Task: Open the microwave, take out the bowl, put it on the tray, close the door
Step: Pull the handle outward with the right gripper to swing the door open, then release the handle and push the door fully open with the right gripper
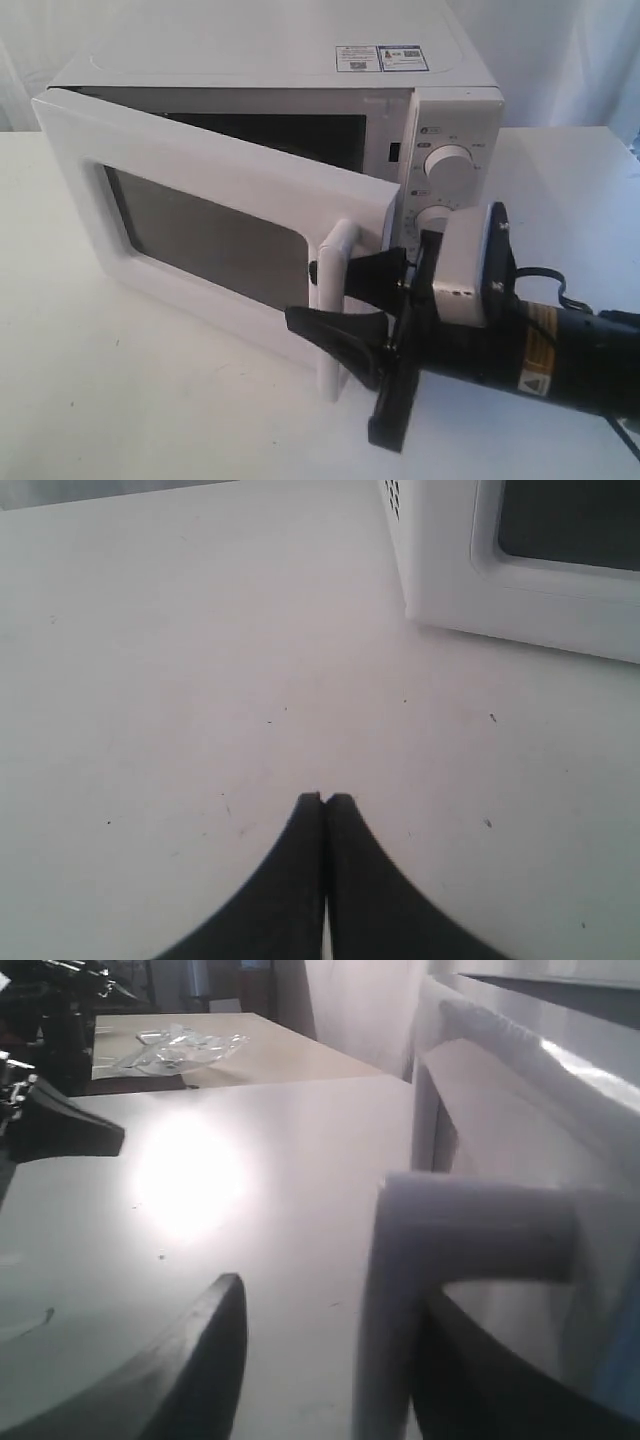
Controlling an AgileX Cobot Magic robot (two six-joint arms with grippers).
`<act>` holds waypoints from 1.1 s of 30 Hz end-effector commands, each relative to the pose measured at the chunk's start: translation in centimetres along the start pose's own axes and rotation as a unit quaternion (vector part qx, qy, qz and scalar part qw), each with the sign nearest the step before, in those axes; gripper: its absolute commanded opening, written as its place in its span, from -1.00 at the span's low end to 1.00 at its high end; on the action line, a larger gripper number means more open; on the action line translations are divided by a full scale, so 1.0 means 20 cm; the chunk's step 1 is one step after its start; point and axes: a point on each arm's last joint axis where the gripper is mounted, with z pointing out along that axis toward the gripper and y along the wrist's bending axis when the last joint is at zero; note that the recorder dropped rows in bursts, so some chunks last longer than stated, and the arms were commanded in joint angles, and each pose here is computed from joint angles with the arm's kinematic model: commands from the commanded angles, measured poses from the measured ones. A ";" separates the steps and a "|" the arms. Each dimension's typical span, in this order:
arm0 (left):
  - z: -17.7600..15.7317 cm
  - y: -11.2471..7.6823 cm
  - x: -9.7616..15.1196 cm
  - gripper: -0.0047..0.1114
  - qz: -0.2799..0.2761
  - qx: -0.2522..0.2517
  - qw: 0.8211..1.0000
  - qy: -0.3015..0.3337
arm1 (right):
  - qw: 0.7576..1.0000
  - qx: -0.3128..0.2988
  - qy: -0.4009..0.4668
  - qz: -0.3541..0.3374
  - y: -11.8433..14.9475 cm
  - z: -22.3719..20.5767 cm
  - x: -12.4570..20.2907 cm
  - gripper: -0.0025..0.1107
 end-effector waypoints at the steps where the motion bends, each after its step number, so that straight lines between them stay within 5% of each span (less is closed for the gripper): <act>1: 0.00 0.00 0.01 -0.92 -0.002 0.000 1.000 0.000 | 0.999 -0.038 -0.007 -0.017 0.12 -0.07 -0.03 -0.15; 18: 0.00 0.00 0.01 -0.92 -0.002 0.000 1.000 0.000 | 0.997 0.063 0.002 -0.037 0.26 -0.31 -0.17 -0.18; 25: 0.00 0.00 0.01 -0.92 -0.002 0.000 1.000 0.000 | 0.973 0.228 0.022 0.010 0.18 -0.42 -0.21 -0.58; 29: 0.00 0.00 0.01 -0.92 -0.002 0.000 1.000 0.000 | 0.967 0.255 -0.002 0.022 0.15 -0.41 -0.22 -0.96; 33: 0.00 0.00 0.01 -0.92 -0.002 0.000 1.000 0.000 | 0.966 0.256 -0.014 0.012 0.05 -0.33 -0.20 -0.96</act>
